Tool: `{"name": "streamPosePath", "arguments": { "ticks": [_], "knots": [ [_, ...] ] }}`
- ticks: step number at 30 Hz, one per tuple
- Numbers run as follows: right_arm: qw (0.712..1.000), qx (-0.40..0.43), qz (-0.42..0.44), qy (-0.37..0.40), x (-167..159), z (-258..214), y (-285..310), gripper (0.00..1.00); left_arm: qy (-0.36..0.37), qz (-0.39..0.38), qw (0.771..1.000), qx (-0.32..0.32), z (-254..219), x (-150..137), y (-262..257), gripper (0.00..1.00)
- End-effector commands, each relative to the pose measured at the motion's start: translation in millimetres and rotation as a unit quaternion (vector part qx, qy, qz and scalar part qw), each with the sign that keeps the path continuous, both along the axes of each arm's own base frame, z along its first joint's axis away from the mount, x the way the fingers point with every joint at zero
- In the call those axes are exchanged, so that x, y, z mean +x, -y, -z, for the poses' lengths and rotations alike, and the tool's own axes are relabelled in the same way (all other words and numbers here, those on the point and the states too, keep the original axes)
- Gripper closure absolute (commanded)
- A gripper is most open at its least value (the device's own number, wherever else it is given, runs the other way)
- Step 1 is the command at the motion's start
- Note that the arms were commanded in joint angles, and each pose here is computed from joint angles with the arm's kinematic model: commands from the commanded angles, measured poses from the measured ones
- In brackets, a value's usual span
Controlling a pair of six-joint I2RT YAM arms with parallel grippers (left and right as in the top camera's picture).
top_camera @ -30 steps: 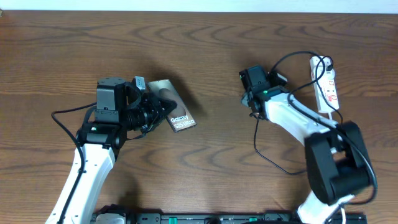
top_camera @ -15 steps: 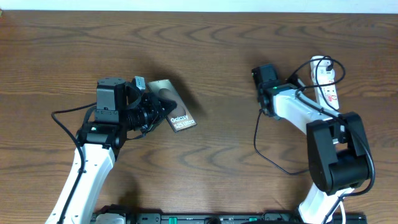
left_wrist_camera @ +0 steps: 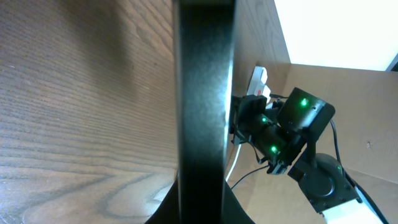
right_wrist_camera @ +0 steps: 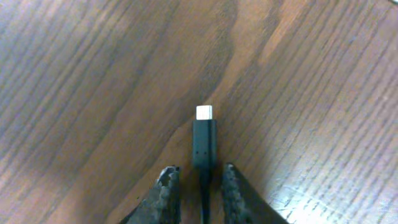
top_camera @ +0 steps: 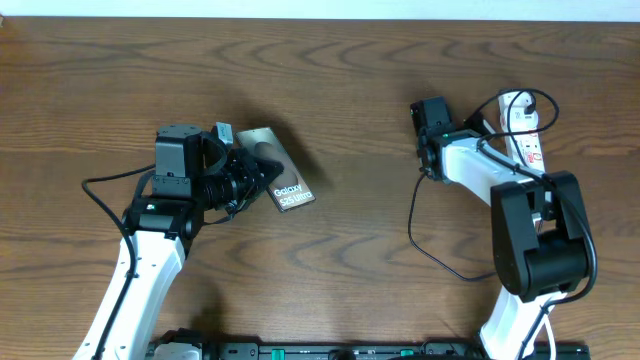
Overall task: Plug charger to phone and switch on socket
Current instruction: 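Lower the right gripper onto the black cable connector and grasp it, then carry the connector with the right gripper up under the phone's bottom port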
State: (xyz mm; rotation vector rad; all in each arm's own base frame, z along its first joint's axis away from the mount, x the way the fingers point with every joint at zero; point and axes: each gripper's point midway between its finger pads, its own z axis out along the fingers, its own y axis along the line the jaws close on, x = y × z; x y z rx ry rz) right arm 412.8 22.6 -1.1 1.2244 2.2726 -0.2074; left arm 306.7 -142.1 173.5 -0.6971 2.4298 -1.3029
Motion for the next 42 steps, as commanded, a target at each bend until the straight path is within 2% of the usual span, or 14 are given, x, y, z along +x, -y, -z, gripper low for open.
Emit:
{"name": "streamPosePath", "arguments": {
  "ticks": [1, 2, 7, 13, 17, 20, 24, 27, 31, 34, 35, 38, 40, 42],
  "knots": [
    [0.996, 0.024, -0.029, -0.076, -26.8, 40.2, -13.5, 0.92, 0.017, 0.006, 1.000, 0.000, -7.0, 2.2, 0.3, 0.93],
    [0.996, 0.028, -0.043, -0.079, -26.0, 40.8, -17.1, 0.99, 0.017, 0.006, 1.000, 0.000, -7.0, 2.2, 0.3, 0.92],
    [0.960, 0.094, -0.258, -0.062, -0.7, 20.3, -71.1, 0.99, 0.022, 0.009, 1.000, 0.002, -7.5, 2.8, 0.3, 0.93],
    [0.893, 0.131, -0.427, 0.050, 6.2, -93.0, -117.4, 0.99, 0.065, 0.026, 0.998, -0.010, -21.8, 9.5, 5.8, 0.93],
    [0.820, 0.170, -0.537, 0.101, -36.0, -168.1, -145.1, 0.99, 0.150, 0.084, 0.983, -0.059, -55.9, 16.3, 23.5, 0.92],
    [0.760, 0.193, -0.610, 0.118, -79.7, -205.8, -158.8, 0.99, 0.220, 0.148, 0.958, -0.106, -84.0, 16.2, 38.6, 0.92],
    [0.690, 0.197, -0.689, 0.100, -148.5, -228.3, -164.4, 0.99, 0.219, 0.187, 0.944, -0.161, -92.3, 18.3, 48.5, 0.92],
    [0.668, 0.193, -0.715, 0.073, -185.3, -230.0, -162.8, 0.99, 0.223, 0.201, 0.938, -0.176, -91.8, 22.3, 49.3, 0.93],
    [0.645, 0.182, -0.738, 0.078, -207.0, -237.0, -168.6, 0.99, 0.218, 0.197, 0.937, -0.190, -93.2, 28.5, 50.2, 0.93],
    [0.667, 0.144, -0.727, 0.070, -199.6, -232.5, -162.4, 0.99, 0.221, 0.197, 0.936, -0.190, -93.6, 28.9, 49.1, 0.93],
    [0.690, 0.124, -0.710, 0.058, -192.5, -226.2, -155.6, 0.93, 0.231, 0.200, 0.934, -0.188, -95.5, 29.2, 47.3, 0.93],
    [0.771, 0.057, -0.634, 0.020, -163.9, -198.8, -130.0, 0.55, 0.270, 0.207, 0.924, -0.176, -101.4, 31.0, 33.2, 0.92],
    [0.812, 0.031, -0.583, 0.009, -145.5, -178.6, -120.2, 0.49, 0.281, 0.203, 0.923, -0.169, -101.6, 33.6, 19.3, 0.93],
    [0.827, 0.032, -0.562, 0.013, -130.7, -160.0, -126.6, 0.44, 0.289, 0.199, 0.922, -0.165, -101.7, 35.0, 6.4, 0.92]
  ]
}}
